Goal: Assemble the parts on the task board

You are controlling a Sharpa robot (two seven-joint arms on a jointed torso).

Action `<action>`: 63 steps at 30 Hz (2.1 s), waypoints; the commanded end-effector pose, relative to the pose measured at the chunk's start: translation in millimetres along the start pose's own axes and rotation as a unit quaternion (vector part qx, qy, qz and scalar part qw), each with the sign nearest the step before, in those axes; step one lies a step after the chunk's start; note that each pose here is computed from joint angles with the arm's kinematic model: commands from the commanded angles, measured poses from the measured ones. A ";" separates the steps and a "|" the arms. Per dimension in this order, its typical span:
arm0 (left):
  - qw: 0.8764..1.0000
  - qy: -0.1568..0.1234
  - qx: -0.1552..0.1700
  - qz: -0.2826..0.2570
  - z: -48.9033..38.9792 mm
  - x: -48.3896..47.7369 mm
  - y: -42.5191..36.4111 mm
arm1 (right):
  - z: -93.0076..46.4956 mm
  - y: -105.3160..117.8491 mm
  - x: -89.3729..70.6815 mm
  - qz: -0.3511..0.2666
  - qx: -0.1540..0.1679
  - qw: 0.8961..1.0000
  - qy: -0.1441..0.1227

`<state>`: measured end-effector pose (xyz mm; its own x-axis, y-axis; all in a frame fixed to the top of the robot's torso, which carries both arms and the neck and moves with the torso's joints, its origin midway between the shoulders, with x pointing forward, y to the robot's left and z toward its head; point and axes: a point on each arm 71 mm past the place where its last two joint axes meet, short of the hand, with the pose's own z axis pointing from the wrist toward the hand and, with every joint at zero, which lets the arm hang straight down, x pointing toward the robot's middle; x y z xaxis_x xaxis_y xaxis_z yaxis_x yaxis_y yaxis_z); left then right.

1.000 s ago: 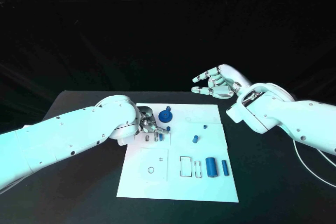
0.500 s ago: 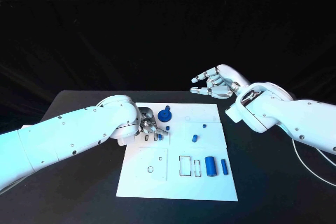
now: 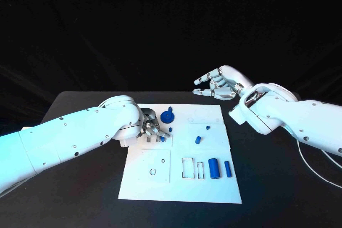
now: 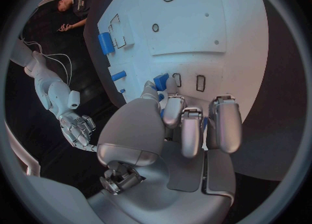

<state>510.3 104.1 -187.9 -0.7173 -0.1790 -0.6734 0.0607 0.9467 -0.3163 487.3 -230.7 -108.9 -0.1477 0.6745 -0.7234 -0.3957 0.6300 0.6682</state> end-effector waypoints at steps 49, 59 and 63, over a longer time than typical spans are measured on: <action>0.998 -0.032 0.006 -0.062 -11.3 5.4 21.1 | -3.8 -4.2 4.6 0.009 -0.013 1.000 -0.014; 0.998 -0.038 -0.001 -0.045 -8.3 9.8 22.2 | -4.4 -3.8 4.7 0.011 -0.012 1.000 -0.012; 0.999 -0.038 -0.003 -0.039 -8.3 11.2 21.5 | -4.6 -3.7 4.7 0.012 -0.012 1.000 -0.012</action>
<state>498.1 126.2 -196.9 -0.6760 -0.2892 -0.6778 -0.0133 0.9244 -0.3811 484.5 -232.2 -116.3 -0.1393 0.6941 -0.7063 -0.4059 0.6105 0.6801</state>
